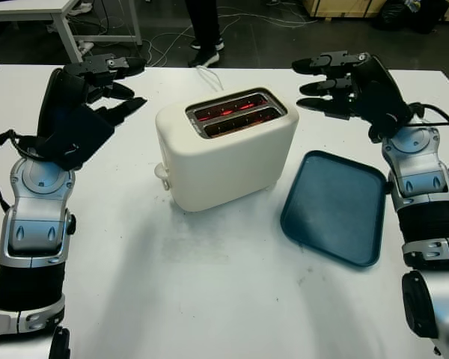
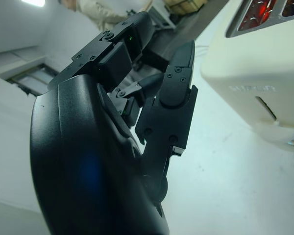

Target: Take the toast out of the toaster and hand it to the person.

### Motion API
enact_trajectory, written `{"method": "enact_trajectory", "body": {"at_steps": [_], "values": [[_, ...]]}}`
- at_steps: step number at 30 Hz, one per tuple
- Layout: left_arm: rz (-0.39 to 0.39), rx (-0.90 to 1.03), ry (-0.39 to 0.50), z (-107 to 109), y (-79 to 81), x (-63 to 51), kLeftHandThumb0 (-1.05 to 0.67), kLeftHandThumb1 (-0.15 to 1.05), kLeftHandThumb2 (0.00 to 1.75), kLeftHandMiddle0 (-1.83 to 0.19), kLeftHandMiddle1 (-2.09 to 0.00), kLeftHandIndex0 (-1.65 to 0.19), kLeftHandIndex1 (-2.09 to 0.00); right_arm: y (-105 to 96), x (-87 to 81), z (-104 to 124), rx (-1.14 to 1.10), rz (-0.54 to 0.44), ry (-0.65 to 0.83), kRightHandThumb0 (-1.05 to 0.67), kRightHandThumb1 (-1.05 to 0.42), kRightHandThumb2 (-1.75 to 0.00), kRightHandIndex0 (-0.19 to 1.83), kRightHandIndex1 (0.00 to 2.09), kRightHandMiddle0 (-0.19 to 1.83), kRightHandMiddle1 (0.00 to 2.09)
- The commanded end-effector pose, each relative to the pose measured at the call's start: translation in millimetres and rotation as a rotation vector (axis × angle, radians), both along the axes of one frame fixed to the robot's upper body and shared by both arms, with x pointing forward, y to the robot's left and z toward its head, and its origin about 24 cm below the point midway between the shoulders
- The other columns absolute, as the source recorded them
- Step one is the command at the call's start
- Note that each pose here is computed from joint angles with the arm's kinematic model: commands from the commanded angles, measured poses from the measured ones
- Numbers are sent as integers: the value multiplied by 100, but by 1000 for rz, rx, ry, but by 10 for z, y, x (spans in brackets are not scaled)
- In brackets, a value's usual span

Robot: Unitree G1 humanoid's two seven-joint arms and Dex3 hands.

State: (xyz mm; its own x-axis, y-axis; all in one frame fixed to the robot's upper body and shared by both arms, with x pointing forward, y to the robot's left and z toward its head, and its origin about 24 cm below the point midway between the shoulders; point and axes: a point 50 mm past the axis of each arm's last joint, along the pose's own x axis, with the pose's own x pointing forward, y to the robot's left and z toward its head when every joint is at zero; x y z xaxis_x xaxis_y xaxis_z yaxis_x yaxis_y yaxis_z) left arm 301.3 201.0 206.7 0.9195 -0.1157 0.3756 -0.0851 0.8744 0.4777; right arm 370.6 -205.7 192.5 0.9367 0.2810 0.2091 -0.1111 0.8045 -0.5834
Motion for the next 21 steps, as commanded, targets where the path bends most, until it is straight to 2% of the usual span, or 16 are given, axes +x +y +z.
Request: {"method": "enact_trajectory", "body": {"at_steps": [1,5,12,21], "values": [[-2,19,-5,21,6,-17,-32,89,0,-48,-99,-78,-12,-9,-11,-9,11,10,-16,-26,-78,0,93,6,85,1],[-9,21,-8,15,7,-38,-31,89,0,-49,-99,-78,-13,-9,-1,-35,14,22,-12,-25,-78,0,94,6,86,1],[-27,26,-16,10,-19,-61,-32,89,0,-51,-100,-79,-14,-10,-8,-56,-52,-24,-4,-39,-80,0,95,7,87,1],[-34,19,-8,-4,-7,-88,-30,89,0,-51,-100,-80,-17,12,-22,-83,32,2,36,-28,-82,0,91,4,82,0]]}}
